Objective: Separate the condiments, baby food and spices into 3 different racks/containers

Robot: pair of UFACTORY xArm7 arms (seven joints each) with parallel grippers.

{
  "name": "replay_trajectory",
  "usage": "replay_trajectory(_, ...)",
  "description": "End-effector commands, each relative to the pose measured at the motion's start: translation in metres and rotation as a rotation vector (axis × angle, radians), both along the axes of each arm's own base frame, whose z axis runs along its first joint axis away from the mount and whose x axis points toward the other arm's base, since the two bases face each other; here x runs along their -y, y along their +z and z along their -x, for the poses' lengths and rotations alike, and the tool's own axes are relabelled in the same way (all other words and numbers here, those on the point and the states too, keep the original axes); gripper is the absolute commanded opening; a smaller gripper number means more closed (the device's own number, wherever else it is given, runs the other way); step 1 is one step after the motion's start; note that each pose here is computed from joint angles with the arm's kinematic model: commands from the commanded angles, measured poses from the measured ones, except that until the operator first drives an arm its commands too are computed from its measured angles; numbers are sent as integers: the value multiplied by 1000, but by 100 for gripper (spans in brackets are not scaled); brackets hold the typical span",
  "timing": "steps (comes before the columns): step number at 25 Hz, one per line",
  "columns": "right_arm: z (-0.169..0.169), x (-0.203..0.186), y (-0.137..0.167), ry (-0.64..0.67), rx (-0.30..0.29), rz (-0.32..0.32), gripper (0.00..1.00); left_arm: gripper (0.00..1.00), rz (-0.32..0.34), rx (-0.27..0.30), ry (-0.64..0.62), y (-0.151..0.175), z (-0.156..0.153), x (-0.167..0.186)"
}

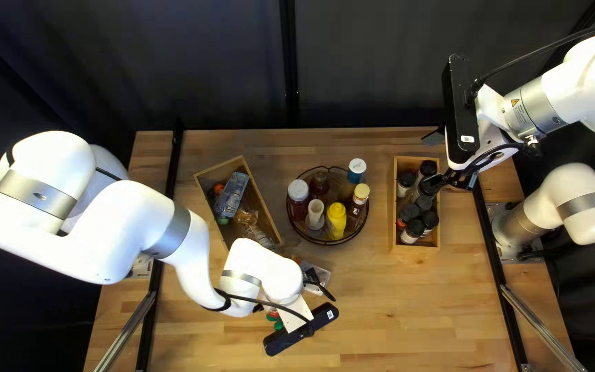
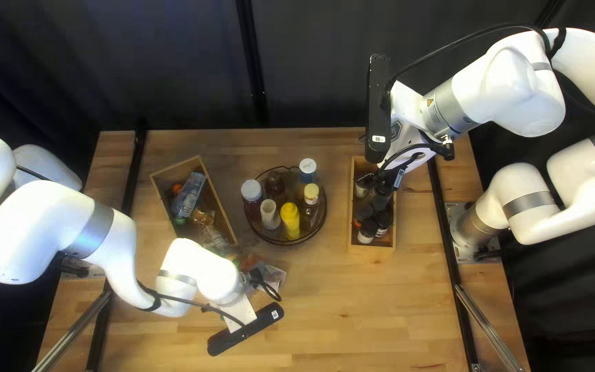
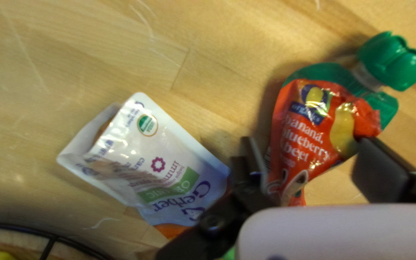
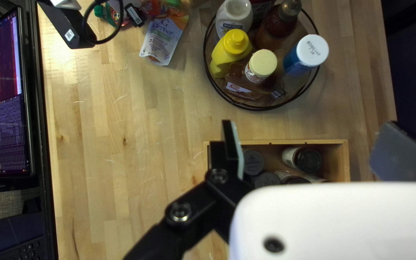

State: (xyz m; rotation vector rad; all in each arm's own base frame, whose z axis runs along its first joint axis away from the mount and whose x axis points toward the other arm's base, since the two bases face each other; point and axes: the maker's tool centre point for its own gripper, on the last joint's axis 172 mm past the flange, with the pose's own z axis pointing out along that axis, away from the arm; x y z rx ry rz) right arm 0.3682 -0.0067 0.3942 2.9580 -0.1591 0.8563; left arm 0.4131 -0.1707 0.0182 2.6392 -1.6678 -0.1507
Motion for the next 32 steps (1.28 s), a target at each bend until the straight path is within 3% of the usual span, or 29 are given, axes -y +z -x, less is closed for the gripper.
replay_trajectory(1, 0, 0, 0, 0, 0, 0, 100, 0, -5, 3, -15, 23, -3, 14)
replay_trajectory(8, 0, 0, 0, 0, 0, 0, 100, 0, -5, 2, 0, 82, -7, 41)
replay_trajectory(12, 0, 0, 0, 0, 0, 0, 100, 0, -1, -2, 8, 118, -1, 27)
replay_trajectory(20, 0, 0, 0, 0, 0, 0, 100, 0, -32, 13, 112, 166, 41, -79)
replay_trajectory(28, 0, 0, 0, 0, 0, 0, 100, 0, 0, 54, 274, 148, 88, -202)
replay_trajectory(32, 0, 0, 0, 0, 0, 0, 100, 0, 12, 68, 342, 133, 100, -246)
